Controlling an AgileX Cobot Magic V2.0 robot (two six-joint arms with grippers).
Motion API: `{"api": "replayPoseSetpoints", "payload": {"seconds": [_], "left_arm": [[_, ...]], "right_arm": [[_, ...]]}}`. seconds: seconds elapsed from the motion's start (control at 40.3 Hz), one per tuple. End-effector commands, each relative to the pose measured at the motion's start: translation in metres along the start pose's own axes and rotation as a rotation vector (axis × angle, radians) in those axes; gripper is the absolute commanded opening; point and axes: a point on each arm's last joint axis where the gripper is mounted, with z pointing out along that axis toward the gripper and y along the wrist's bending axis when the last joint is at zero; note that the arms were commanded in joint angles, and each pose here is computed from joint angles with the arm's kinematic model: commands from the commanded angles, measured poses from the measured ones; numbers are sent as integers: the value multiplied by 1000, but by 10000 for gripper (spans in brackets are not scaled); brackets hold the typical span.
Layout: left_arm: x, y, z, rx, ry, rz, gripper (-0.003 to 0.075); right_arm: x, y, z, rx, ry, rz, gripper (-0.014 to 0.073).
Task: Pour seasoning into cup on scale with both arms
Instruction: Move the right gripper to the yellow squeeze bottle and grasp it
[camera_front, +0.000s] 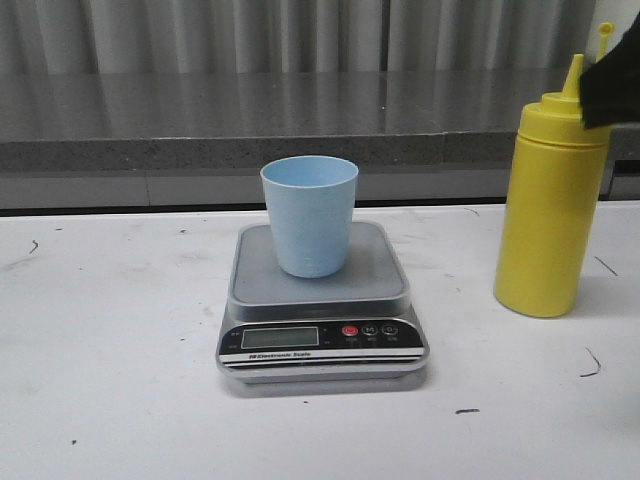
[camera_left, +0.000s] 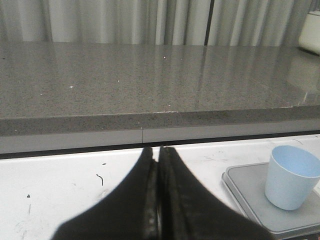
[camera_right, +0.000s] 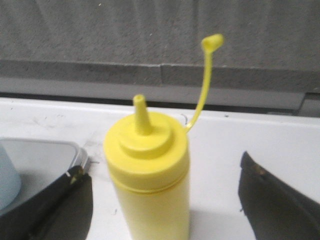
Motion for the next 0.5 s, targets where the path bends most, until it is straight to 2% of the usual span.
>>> {"api": "replayPoseSetpoints", "payload": {"seconds": [0.0, 0.223, 0.471], "left_arm": [[-16, -1, -1, 11, -105, -19, -20], [-16, -1, -1, 11, -105, -19, -20], [-16, -1, -1, 11, -105, -19, -20]], "right_arm": [[1, 7, 7, -45, -111, -4, 606], [40, 5, 17, -47, -52, 0, 606], [53, 3, 35, -43, -96, 11, 606]]}}
